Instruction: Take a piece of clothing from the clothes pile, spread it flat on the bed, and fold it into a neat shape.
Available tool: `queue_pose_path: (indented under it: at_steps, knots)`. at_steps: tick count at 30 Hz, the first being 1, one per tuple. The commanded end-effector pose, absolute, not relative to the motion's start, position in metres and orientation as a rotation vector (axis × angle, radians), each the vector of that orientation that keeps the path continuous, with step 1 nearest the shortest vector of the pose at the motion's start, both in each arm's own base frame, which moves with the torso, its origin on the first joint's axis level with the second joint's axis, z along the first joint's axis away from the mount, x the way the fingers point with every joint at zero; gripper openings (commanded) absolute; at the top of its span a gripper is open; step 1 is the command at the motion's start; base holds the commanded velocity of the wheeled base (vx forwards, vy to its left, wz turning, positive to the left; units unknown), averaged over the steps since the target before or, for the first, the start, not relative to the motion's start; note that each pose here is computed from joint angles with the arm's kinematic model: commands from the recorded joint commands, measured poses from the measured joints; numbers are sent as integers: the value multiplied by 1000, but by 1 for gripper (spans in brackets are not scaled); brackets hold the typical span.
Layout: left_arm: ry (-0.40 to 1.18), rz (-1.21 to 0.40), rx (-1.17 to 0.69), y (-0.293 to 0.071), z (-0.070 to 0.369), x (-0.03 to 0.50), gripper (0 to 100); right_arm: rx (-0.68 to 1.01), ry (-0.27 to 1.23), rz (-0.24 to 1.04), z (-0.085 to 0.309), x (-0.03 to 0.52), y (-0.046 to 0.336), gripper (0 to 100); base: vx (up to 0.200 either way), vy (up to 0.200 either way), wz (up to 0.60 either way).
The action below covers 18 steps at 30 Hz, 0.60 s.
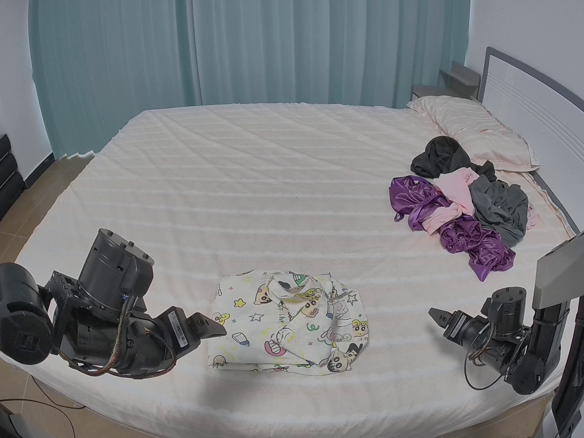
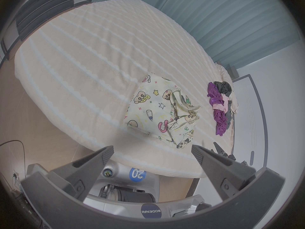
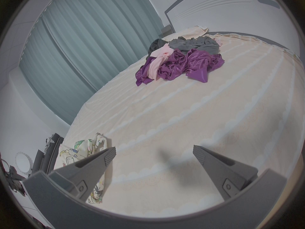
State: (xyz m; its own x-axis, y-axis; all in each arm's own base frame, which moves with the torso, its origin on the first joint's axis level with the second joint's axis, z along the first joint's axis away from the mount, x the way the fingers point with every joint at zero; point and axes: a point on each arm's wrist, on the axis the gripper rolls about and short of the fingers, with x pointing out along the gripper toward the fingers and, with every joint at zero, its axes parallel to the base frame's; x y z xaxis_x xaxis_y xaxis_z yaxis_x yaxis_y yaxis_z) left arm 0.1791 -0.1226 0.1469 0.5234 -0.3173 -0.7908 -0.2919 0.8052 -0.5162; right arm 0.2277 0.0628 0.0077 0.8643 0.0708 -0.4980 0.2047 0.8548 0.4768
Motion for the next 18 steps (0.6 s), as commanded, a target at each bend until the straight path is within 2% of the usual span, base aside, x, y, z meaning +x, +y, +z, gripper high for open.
queue_pose_path:
  at_steps: [1, 11, 18]
  knots:
    - [1028, -21, -676, -120, 151, 177, 100, 539, 536, -69, 6, 227, 64, 100, 0, 200, 0]
    - [1022, -16, -683, -113, 150, 172, 100, 523, 510, -52, 10, 230, 66, 100, 0, 200, 0]
    - [1040, -21, -691, -111, 147, 171, 100, 438, 465, 64, 22, 228, 88, 100, 0, 200, 0]
